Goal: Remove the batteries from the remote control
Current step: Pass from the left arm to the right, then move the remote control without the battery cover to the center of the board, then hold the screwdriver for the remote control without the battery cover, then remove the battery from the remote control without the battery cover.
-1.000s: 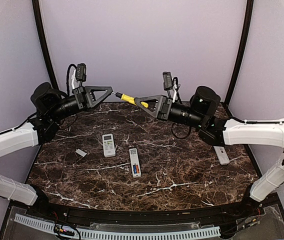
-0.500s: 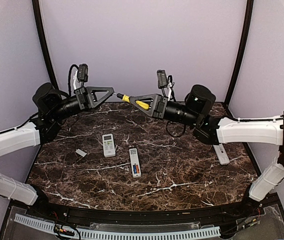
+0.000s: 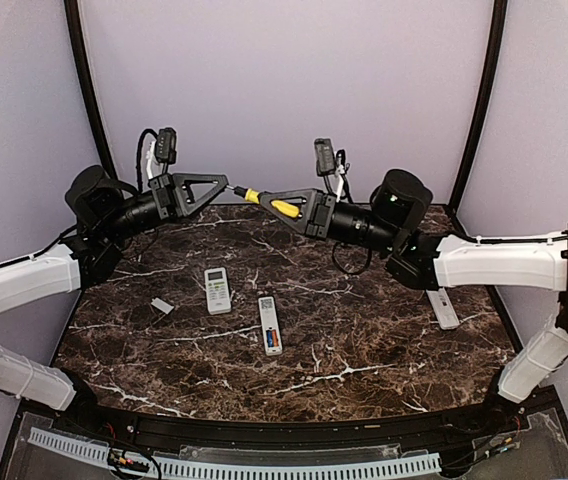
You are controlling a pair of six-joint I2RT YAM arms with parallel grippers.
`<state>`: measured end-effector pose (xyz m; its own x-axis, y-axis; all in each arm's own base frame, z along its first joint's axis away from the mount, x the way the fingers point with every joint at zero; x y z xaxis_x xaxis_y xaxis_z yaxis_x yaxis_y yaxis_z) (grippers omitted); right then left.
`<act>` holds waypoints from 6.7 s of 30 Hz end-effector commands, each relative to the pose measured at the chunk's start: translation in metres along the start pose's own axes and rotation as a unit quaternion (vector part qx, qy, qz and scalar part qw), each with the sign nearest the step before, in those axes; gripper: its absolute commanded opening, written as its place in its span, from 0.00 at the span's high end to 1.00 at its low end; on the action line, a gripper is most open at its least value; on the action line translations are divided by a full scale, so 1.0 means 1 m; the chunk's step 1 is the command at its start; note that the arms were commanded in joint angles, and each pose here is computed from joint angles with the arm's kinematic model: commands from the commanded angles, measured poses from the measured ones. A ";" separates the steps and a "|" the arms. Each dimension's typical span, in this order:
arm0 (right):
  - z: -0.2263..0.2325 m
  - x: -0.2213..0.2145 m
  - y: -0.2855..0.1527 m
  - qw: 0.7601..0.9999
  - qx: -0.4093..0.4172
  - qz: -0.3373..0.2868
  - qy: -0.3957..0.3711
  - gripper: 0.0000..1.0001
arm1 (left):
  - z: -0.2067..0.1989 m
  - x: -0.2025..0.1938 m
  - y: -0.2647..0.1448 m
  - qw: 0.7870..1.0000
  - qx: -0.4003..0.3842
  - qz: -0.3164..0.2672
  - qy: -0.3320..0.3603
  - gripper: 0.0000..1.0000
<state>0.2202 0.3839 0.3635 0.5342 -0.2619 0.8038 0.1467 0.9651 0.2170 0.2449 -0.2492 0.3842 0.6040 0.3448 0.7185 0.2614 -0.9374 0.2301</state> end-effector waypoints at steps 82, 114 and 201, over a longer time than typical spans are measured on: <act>-0.077 0.000 -0.142 0.903 -0.430 -0.016 -0.016 1.00 | 0.214 -0.236 0.058 0.891 0.272 0.342 -0.120 0.40; -0.084 -0.089 -0.125 0.890 -0.423 0.157 0.060 1.00 | 0.178 -0.231 -0.058 0.863 0.374 0.337 0.040 0.25; -0.119 -0.179 -0.083 0.866 -0.376 0.292 0.154 1.00 | 0.200 -0.287 -0.055 0.816 0.356 0.430 0.147 0.74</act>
<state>0.2153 0.3471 0.1363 0.8826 0.1550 0.4439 0.2264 0.6873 -0.6902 0.2204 -0.3004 0.0585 0.5839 -0.4828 0.6527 0.3266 -0.5963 -0.7333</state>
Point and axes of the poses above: each gripper's point midway between its finger pads, its own y axis out along the fingers, its own z axis along the line the jaws close on, x = y × z, the point moved 5 cm from there along -y, back along the fingers, and after that the axes turned 2 degrees about -y, right-handed, at the moved point
